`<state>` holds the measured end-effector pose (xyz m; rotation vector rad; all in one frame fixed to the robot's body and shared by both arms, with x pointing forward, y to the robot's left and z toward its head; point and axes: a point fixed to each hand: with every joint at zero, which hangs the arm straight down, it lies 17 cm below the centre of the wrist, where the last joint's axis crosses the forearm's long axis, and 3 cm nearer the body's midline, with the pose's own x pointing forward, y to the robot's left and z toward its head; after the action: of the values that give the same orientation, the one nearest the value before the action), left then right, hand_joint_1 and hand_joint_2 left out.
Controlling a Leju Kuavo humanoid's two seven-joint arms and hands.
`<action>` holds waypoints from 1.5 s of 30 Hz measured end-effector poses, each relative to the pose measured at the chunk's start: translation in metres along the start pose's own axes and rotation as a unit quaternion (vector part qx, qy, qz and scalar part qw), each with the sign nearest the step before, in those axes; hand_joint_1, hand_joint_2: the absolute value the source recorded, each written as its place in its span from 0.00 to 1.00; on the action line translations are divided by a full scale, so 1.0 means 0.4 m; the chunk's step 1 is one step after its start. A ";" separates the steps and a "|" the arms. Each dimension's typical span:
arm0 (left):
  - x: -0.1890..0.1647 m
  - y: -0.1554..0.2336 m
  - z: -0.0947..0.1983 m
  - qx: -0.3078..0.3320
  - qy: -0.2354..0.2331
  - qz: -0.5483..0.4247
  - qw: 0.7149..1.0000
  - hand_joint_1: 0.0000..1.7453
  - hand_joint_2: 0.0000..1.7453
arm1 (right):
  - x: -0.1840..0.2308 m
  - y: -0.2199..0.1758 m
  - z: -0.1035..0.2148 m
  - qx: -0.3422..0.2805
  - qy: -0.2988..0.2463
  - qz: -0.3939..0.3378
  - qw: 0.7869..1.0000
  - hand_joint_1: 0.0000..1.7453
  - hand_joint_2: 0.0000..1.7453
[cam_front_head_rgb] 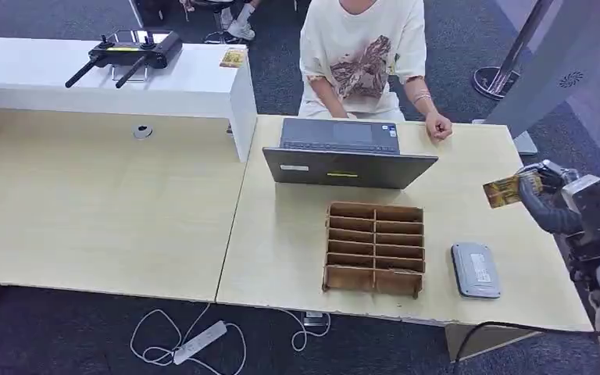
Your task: Pass the card to the sensor for recognition and then transmit it.
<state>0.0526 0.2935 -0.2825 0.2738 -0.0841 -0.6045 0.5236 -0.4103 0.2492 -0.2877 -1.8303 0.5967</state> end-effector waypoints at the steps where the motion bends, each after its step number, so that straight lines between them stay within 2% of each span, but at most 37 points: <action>1: 0.002 0.001 0.000 0.000 -0.001 0.000 1.000 0.00 0.00 | 0.015 -0.007 -0.013 -0.007 -0.007 0.014 1.000 1.00 1.00; 6: 0.015 0.009 -0.001 0.003 -0.007 -0.006 1.000 0.00 0.00 | 0.112 -0.036 -0.078 -0.028 -0.050 0.046 0.997 1.00 1.00; 13: 0.016 0.009 -0.001 0.002 -0.008 -0.011 1.000 0.00 0.00 | 0.203 -0.051 -0.098 -0.046 -0.098 0.065 0.992 1.00 1.00; 20: 0.020 0.009 -0.001 0.000 -0.012 -0.018 1.000 0.00 0.00 | 0.288 -0.066 -0.162 -0.079 -0.125 0.169 0.975 1.00 1.00; 23: 0.019 0.008 -0.001 0.000 -0.012 -0.020 1.000 0.00 0.00 | 0.304 -0.077 -0.187 -0.097 -0.118 0.232 0.961 1.00 1.00; 27: 0.025 0.012 -0.001 0.001 -0.016 -0.024 1.000 0.00 0.00 | 0.340 -0.102 -0.257 -0.121 -0.099 0.386 0.909 1.00 1.00; 31: 0.028 0.011 -0.001 0.000 -0.018 -0.025 1.000 0.00 0.00 | 0.360 -0.092 -0.303 -0.121 -0.091 0.455 0.878 1.00 1.00; 34: 0.027 0.011 -0.001 0.000 -0.018 -0.024 1.000 0.00 0.00 | 0.372 -0.082 -0.330 -0.120 -0.087 0.483 0.863 1.00 1.00; 36: 0.028 0.012 -0.001 0.000 -0.018 -0.024 1.000 0.00 0.00 | 0.380 -0.072 -0.354 -0.115 -0.083 0.492 0.859 1.00 1.00; 39: 0.028 0.012 -0.001 0.000 -0.018 -0.023 1.000 0.00 0.00 | 0.384 -0.051 -0.388 -0.102 -0.074 0.482 0.867 1.00 1.00; 45: 0.028 0.011 -0.001 0.000 -0.020 -0.021 1.000 0.00 0.00 | 0.404 -0.049 -0.456 -0.101 -0.039 0.483 0.869 1.00 1.00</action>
<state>0.0642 0.2906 -0.2817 0.2634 -0.1176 -0.6522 0.6419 -0.3031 0.4345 -1.3870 -1.7406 1.0978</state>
